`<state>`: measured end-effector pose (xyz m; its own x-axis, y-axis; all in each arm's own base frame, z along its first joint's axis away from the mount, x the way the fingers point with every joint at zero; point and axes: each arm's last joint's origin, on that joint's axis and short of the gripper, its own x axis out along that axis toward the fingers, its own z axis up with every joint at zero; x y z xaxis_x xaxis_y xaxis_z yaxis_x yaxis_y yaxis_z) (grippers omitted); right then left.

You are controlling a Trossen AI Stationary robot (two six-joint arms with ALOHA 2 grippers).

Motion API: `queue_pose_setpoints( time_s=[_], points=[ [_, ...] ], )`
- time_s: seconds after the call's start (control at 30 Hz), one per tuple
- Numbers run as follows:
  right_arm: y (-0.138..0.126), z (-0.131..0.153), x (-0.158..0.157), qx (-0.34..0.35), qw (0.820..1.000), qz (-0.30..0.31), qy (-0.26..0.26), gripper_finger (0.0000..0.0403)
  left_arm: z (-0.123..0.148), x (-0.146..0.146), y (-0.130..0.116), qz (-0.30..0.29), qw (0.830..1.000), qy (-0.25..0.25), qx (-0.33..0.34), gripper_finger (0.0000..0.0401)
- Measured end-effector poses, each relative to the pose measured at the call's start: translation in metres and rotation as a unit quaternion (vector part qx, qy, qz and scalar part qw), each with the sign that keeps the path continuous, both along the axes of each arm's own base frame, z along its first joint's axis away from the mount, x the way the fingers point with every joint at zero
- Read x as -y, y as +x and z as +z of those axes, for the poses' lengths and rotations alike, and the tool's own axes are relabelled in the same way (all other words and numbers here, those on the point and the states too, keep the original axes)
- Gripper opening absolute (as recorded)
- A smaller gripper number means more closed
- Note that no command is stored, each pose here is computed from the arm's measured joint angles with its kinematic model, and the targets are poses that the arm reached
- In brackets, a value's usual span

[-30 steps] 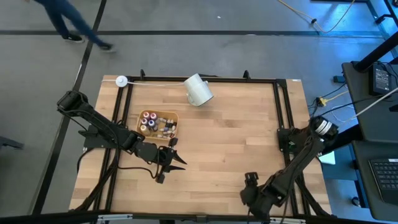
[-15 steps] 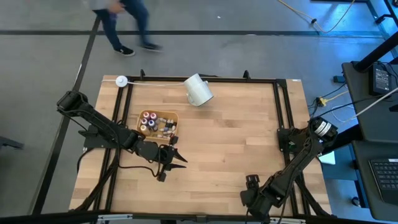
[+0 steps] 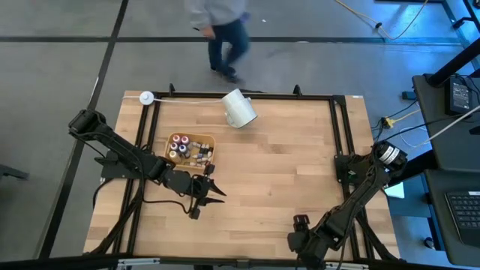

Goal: Pick & Place food coloring
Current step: Put the small brown food coloring bottle into the bin

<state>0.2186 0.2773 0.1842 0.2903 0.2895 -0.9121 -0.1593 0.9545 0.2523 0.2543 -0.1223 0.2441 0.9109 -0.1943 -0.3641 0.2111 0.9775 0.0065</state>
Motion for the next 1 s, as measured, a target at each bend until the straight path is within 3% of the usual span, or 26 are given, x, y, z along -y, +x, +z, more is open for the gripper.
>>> queue_pose_setpoints(
  time_s=[0.2, 0.8, 1.0],
  points=[
    [0.001, 0.000, -0.001, 0.001, 1.000, -0.012, 0.007, 0.0328, 0.000, 0.000, 0.000, -0.008, 1.000, 0.020, 0.004, 0.0097],
    [-0.017, -0.015, -0.001, 0.037, 0.998, 0.000, -0.058, 0.0327, 0.000, 0.000, 0.000, -0.008, 1.000, 0.019, 0.005, 0.0095],
    [-0.018, -0.025, -0.004, 0.025, 0.997, 0.006, -0.067, 0.0287, 0.000, 0.000, 0.000, -0.008, 1.000, 0.019, 0.005, 0.0095]
  ],
)
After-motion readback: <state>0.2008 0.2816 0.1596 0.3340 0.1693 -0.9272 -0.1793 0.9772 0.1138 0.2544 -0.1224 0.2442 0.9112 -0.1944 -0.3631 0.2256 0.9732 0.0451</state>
